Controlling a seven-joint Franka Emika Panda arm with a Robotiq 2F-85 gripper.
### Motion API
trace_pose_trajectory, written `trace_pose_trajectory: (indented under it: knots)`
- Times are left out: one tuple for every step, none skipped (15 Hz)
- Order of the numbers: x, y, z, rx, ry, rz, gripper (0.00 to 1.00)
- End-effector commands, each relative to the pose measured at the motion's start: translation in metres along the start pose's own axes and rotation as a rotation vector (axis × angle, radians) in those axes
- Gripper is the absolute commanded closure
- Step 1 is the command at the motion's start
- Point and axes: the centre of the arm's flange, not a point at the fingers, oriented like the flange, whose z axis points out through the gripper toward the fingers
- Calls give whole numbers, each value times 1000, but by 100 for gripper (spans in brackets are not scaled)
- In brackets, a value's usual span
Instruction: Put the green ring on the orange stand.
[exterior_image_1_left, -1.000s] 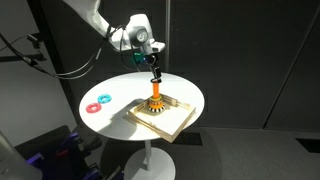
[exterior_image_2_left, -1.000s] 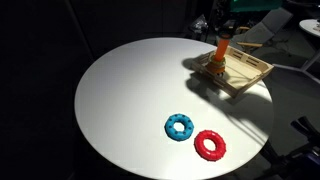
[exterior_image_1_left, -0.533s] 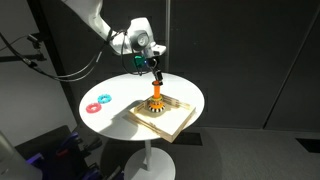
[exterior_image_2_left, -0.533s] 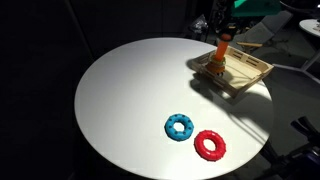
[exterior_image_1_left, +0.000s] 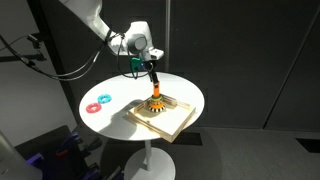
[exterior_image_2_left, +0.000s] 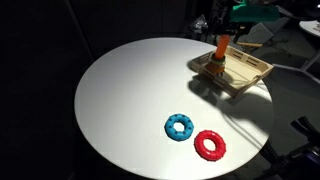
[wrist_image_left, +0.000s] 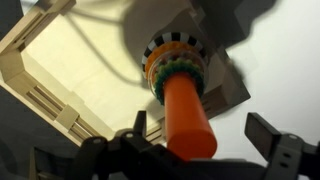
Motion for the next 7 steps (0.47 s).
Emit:
trace_pose_trajectory:
  knots:
    - [-11,6,-13,29,-63,-26,0]
    - [-13,6,-14,37,-75,-30,0]
    - [-14,7,-15,40,-85,-30,0]
    - [-10,-4,-2,25,-56,-18,0]
    - [-11,-4,-3,28,-63,-20,0]
    - [-11,-4,-4,29,-64,-20,0]
    - [-11,-4,-5,29,-65,-20,0]
